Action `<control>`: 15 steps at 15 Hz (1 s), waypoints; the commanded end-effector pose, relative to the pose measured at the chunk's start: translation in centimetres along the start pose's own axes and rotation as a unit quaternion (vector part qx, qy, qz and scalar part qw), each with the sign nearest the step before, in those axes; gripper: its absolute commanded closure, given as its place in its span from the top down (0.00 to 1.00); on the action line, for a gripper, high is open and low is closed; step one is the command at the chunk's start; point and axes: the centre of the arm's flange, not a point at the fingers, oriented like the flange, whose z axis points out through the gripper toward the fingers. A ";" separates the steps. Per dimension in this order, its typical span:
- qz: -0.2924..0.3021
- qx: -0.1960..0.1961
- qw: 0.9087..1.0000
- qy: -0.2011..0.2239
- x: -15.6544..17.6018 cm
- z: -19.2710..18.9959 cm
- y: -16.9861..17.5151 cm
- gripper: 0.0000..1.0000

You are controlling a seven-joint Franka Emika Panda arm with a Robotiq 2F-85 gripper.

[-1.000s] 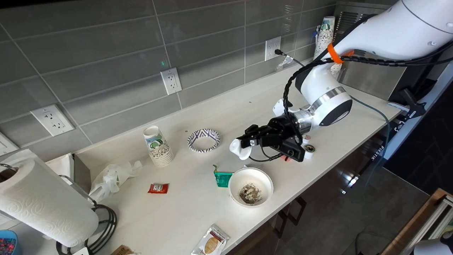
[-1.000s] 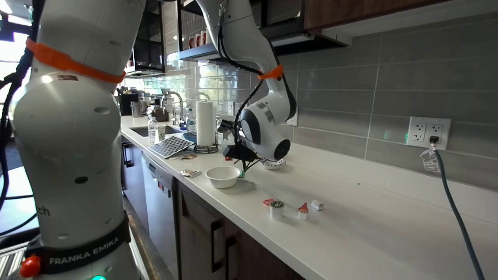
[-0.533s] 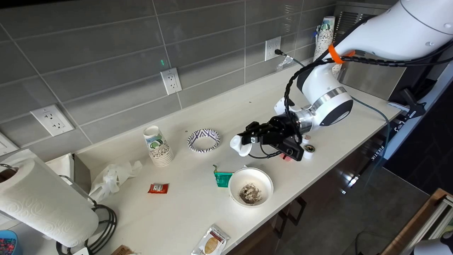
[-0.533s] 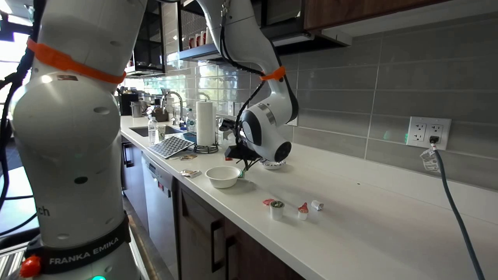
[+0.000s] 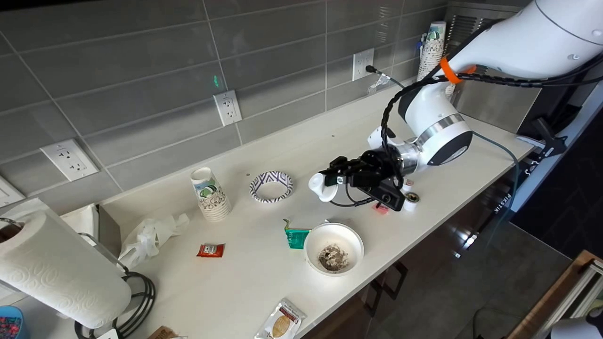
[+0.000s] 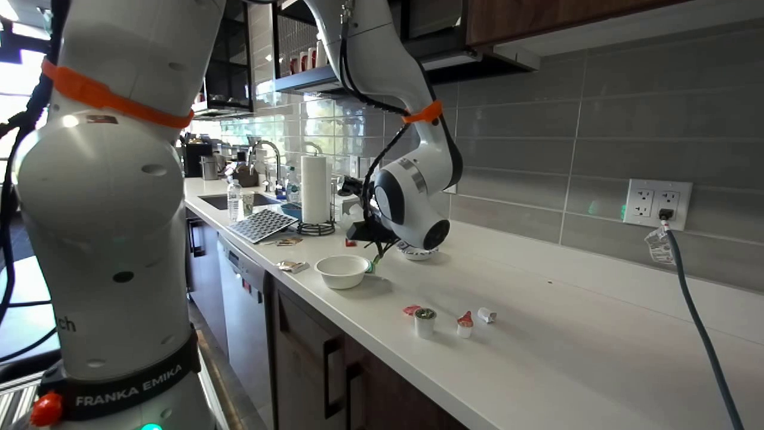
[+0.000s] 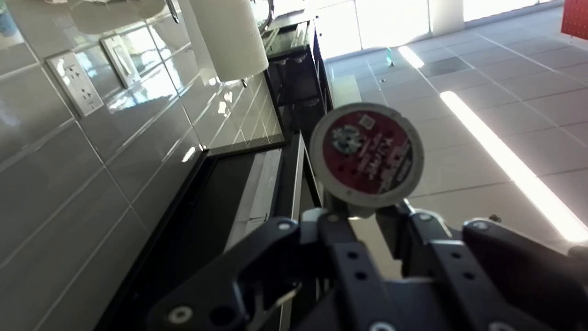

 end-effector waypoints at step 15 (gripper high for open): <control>0.035 0.050 0.996 0.060 -1.2 -0.5 -0.9 0.06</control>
